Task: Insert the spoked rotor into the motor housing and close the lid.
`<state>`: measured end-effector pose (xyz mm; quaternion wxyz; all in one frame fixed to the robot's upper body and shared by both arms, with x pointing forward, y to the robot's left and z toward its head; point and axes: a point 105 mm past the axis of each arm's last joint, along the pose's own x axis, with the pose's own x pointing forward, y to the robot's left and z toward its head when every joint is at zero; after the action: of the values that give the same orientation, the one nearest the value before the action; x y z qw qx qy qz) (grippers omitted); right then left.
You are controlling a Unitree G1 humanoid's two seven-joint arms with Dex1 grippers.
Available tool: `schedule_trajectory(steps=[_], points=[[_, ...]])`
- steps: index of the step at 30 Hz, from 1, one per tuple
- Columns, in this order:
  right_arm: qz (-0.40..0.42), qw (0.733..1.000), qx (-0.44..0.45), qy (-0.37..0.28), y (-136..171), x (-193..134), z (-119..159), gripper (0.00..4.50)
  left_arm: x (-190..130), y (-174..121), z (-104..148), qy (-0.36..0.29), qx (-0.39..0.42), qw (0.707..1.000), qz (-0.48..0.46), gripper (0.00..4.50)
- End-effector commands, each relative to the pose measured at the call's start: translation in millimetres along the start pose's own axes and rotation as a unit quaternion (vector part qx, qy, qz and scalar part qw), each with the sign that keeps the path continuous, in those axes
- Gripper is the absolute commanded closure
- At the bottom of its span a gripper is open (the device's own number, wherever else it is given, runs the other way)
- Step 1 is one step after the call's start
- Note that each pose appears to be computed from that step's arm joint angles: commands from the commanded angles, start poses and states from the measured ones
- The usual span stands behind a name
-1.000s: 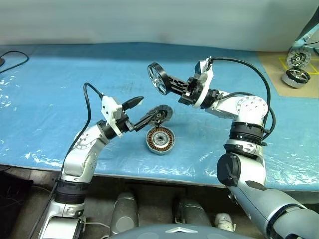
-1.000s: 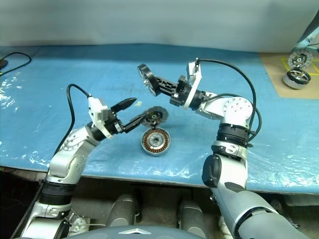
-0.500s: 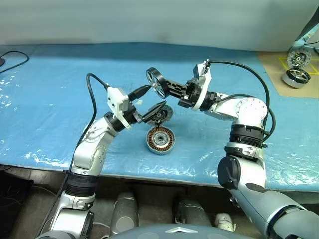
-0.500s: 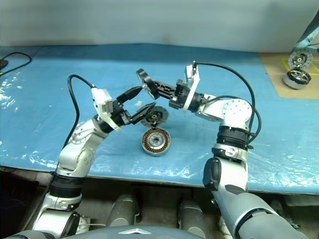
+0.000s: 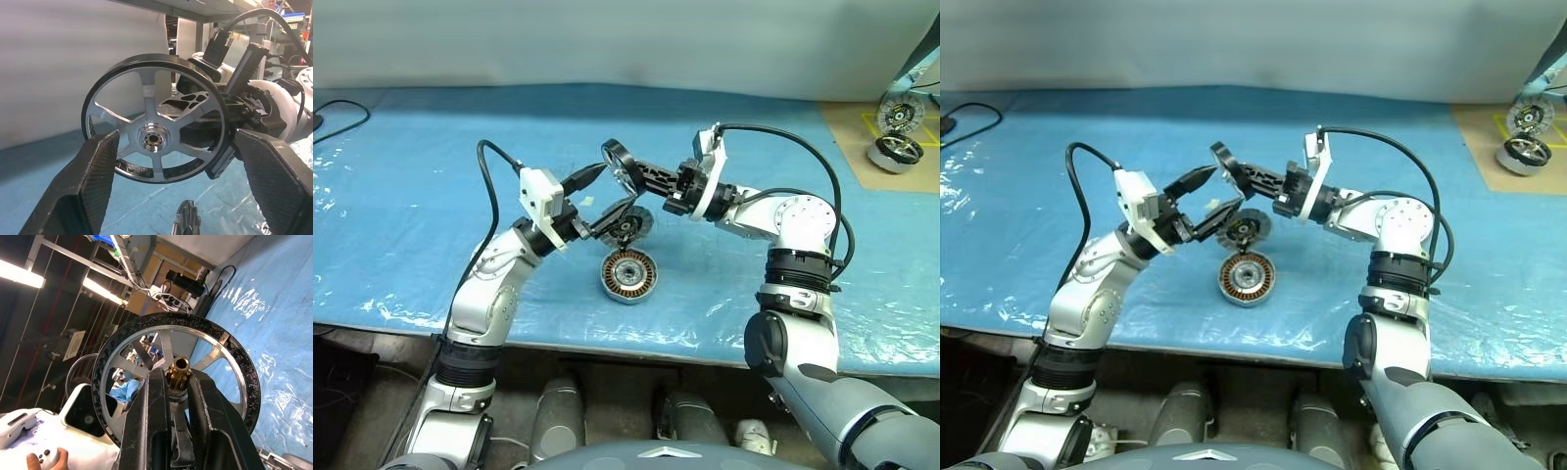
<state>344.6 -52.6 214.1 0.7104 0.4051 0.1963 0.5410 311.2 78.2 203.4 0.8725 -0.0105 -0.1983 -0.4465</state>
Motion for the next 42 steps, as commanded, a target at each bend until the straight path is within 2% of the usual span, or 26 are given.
schedule_trajectory(steps=[1,4,16,29,39,42], points=[[0.014,1.0,-0.023,-0.008,10,1,6,4.35,0,5,11,-0.017,0.018,1.0,0.012,1.1],[0.012,1.0,-0.024,-0.006,10,1,5,4.35,0,5,9,-0.008,0.02,1.0,0.015,2.05],[0.006,0.999,-0.031,-0.007,8,1,6,4.35,5,8,8,-0.008,0.017,1.0,0.023,2.05],[0.027,0.999,-0.033,0.0,18,6,4,4.35,9,2,-11,0.009,-0.001,1.0,0.003,2.05],[0.024,0.999,-0.036,0.004,17,6,2,4.35,12,8,-15,0.005,0.0,1.0,0.009,2.05],[0.023,0.999,-0.036,0.004,17,7,1,4.35,11,9,-15,0.003,0.0,1.0,0.009,2.6]])
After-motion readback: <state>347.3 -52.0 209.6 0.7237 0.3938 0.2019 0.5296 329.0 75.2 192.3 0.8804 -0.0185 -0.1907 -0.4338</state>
